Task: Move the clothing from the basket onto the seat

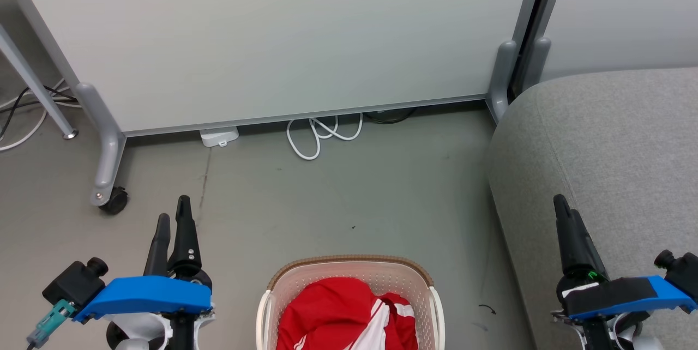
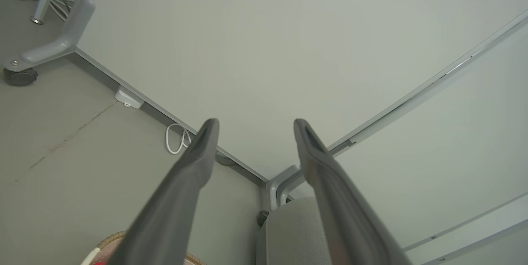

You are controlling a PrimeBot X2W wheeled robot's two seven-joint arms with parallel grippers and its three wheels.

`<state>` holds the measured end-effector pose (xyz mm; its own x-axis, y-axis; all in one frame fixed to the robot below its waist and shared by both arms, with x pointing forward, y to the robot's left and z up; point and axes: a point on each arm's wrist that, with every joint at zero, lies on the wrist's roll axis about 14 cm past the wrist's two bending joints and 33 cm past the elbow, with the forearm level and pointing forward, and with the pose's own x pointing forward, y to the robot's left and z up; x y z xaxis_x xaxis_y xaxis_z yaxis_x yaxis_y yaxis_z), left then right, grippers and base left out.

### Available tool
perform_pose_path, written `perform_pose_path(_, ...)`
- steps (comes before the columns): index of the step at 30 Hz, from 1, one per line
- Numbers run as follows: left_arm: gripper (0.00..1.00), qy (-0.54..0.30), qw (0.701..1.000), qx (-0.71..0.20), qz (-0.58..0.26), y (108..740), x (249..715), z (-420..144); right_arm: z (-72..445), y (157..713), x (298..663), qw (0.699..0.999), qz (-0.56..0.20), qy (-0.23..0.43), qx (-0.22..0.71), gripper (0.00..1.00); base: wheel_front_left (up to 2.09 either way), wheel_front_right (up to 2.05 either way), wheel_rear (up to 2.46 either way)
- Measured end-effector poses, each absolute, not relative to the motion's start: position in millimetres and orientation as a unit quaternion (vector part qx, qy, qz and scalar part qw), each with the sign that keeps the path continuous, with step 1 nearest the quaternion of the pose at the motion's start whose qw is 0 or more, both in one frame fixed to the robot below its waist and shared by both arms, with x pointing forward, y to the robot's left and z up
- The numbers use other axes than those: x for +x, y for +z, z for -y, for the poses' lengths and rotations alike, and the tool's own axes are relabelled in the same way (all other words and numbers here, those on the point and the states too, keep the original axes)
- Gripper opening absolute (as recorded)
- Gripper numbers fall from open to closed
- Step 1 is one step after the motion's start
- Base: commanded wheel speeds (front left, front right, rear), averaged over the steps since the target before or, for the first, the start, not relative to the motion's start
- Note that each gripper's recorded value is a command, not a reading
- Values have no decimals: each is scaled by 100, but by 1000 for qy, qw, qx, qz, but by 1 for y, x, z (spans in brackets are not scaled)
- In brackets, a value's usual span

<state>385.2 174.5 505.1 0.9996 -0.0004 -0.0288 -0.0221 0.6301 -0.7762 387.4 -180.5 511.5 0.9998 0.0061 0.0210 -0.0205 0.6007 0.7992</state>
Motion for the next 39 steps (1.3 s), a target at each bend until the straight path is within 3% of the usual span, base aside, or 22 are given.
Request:
perform_pose_path(16,100,-1,953,-303,-7,506,386,-168,180,511,386,943,15,11,332,100,0,0,0)
perform_pose_path(39,100,-13,984,-175,20,514,384,-165,179,511,385,983,26,20,179,100,0,0,0)
